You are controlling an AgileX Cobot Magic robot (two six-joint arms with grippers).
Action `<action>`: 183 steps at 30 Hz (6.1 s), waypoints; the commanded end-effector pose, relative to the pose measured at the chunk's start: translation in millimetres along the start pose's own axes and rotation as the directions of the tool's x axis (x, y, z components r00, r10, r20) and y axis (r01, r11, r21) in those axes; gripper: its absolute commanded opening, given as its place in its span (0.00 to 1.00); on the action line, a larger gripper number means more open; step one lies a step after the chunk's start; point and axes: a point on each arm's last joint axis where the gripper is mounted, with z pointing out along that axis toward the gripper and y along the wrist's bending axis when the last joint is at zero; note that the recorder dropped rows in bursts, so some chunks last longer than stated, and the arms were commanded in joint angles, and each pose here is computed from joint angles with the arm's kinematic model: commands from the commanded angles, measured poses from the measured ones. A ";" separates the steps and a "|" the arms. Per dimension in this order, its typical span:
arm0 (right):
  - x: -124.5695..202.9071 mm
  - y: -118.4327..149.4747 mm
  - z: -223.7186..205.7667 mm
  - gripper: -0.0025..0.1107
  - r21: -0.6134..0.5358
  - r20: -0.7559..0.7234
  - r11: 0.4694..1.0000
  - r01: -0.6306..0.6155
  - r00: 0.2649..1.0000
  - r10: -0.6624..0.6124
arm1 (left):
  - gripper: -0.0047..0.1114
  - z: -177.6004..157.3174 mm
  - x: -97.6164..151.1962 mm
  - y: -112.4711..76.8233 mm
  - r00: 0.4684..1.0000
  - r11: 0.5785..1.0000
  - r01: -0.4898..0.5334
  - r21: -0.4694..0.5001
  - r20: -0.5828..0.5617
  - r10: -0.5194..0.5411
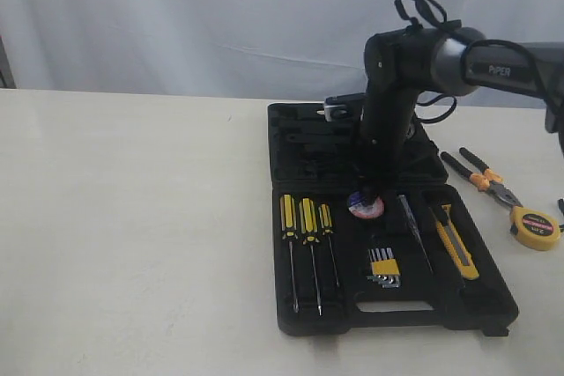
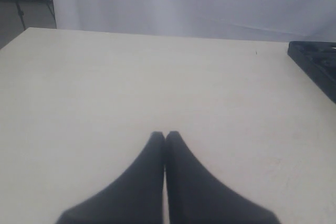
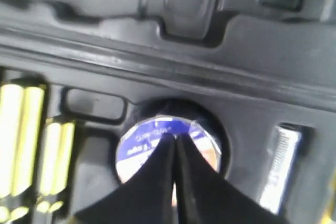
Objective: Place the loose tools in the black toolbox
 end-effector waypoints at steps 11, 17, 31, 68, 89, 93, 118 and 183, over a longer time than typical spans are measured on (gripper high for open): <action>-0.4 4.1 -30.2 0.02 -0.079 0.053 0.997 -0.006 0.999 0.010 | 0.04 0.2 1.2 -0.4 1.000 1.000 0.005 0.008 -0.001 -0.005; 0.4 4.1 -33.7 0.02 -0.081 0.053 0.997 -0.006 0.999 0.011 | 0.04 0.2 1.2 -0.4 1.000 1.000 0.005 0.008 -0.001 -0.005; -1.7 0.9 -7.9 0.02 -0.039 0.020 0.999 0.012 1.000 -0.011 | 0.04 0.2 1.2 -0.4 1.000 1.000 0.005 0.008 -0.001 -0.005; 111.8 -110.8 -183.5 0.02 -0.040 0.253 0.962 -0.268 0.929 0.270 | 0.04 0.2 1.2 -0.2 1.000 1.000 -0.002 0.005 -0.001 0.002; 20.6 -193.9 -87.7 0.02 -0.048 0.217 0.942 -0.331 0.918 0.333 | 0.04 0.2 1.2 -0.2 1.000 1.000 -0.002 0.005 -0.001 0.002; 23.8 -198.8 -84.4 0.02 0.024 0.191 0.956 -0.291 0.940 0.282 | 0.04 0.2 1.2 -0.2 1.000 1.000 -0.002 0.005 -0.001 0.002; 19.3 -186.5 -84.5 0.02 0.109 0.172 0.991 -0.072 0.984 0.052 | 0.04 0.2 1.2 -0.2 1.000 1.000 -0.002 0.005 -0.001 0.002; -39.5 -177.7 43.8 0.53 0.008 0.501 0.984 -0.178 0.853 0.150 | 0.04 0.2 1.2 -0.4 1.000 1.000 0.005 0.008 -0.001 -0.005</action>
